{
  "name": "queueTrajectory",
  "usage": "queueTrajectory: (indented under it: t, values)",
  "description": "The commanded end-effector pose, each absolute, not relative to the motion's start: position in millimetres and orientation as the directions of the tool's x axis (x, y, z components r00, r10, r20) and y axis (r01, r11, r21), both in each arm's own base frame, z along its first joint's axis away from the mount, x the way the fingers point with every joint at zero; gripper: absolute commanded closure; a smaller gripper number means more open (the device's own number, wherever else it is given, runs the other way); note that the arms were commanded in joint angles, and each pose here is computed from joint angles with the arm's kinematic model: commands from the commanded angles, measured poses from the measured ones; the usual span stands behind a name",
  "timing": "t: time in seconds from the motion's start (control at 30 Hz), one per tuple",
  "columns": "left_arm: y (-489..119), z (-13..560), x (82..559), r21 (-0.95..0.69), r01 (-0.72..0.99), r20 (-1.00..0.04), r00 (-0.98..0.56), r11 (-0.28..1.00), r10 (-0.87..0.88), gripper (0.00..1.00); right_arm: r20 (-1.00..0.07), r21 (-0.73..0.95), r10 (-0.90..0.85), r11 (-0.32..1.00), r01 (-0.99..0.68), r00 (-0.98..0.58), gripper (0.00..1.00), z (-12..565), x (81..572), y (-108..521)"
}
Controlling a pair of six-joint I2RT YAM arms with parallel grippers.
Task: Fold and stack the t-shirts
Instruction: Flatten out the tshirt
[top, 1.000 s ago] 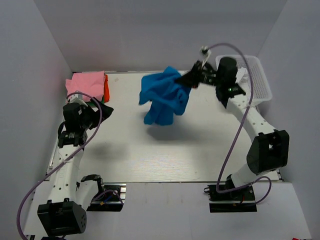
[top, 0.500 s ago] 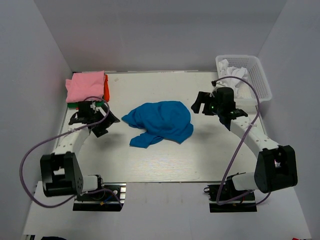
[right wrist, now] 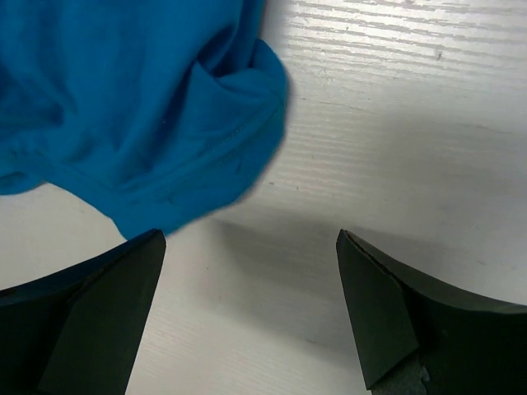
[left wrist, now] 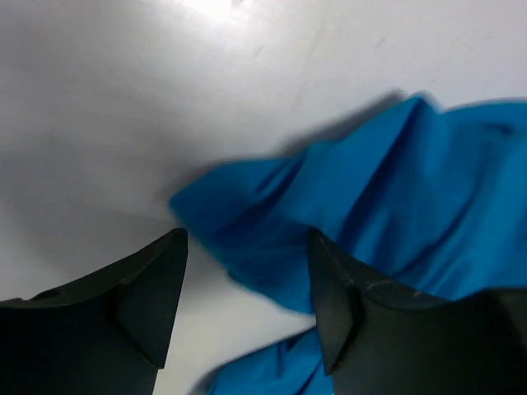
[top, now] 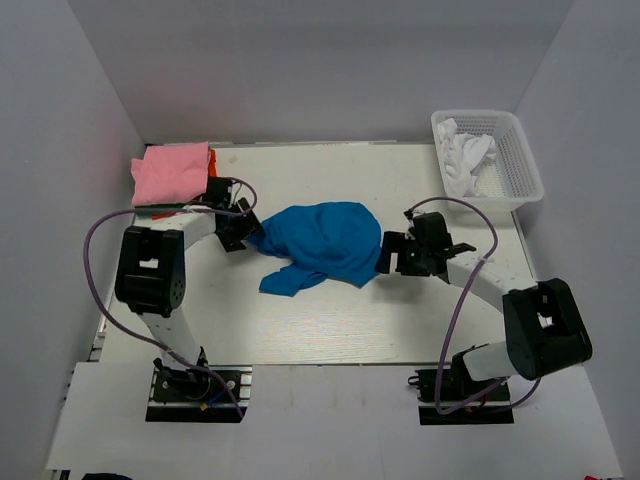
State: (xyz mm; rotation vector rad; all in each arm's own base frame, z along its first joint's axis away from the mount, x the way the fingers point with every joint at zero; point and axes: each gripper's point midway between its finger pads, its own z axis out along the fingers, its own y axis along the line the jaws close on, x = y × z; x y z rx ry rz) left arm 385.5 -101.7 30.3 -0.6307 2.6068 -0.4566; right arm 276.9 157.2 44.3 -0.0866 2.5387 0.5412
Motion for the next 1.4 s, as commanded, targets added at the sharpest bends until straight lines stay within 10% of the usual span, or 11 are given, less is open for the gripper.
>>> queueTrajectory:
  t: [0.0, 0.17, 0.2, 0.33, 0.57, 0.7, 0.9, 1.1, 1.37]
  values:
    - [-104, 25, 402, -0.341, -0.389, -0.341, -0.798, 0.856, -0.498, 0.33, -0.543, 0.394, 0.080, 0.903, -0.170, -0.836, 0.10, 43, 293, 171]
    - [-122, -3, 402, -0.278, -0.377, -0.292, -0.843, 0.883, -0.452, 0.76, -0.530, 0.400, 0.078, 0.901, -0.167, -0.844, 0.26, 26, 316, 186]
    - [-120, -8, 402, -0.258, -0.386, -0.287, -0.845, 0.886, -0.452, 1.00, -0.524, 0.403, 0.081, 0.900, -0.163, -0.848, 0.44, 24, 318, 188]
    - [-126, 24, 428, -0.312, -0.325, -0.369, -0.825, 0.893, -0.429, 1.00, -0.508, 0.464, 0.082, 0.865, -0.192, -0.858, 1.00, 30, 335, 209]
    - [-140, 199, 502, -0.441, -0.105, -0.693, -0.591, 0.891, -0.413, 1.00, -0.693, 0.371, 0.084, 0.893, -0.254, -0.716, 1.00, 134, 398, 206]
    - [-125, 323, 546, -0.454, -0.054, -0.794, -0.428, 0.889, -0.431, 1.00, -0.868, 0.272, 0.145, 0.939, -0.211, -0.476, 1.00, 292, 467, 190]
    - [-79, 526, 502, -0.459, 0.022, -0.888, 0.006, 0.888, -0.459, 1.00, -0.973, 0.205, 0.174, 0.951, -0.232, -0.150, 1.00, 460, 469, 162]
    - [-49, 494, 433, -0.421, -0.079, -0.907, 0.010, 0.904, -0.421, 1.00, -0.968, 0.205, 0.158, 0.945, -0.256, -0.193, 1.00, 429, 434, 151]
    - [-56, 315, 350, -0.497, -0.212, -0.791, -0.289, 0.842, -0.540, 1.00, -0.761, 0.368, 0.160, 0.905, -0.214, -0.629, 1.00, 218, 341, 156]
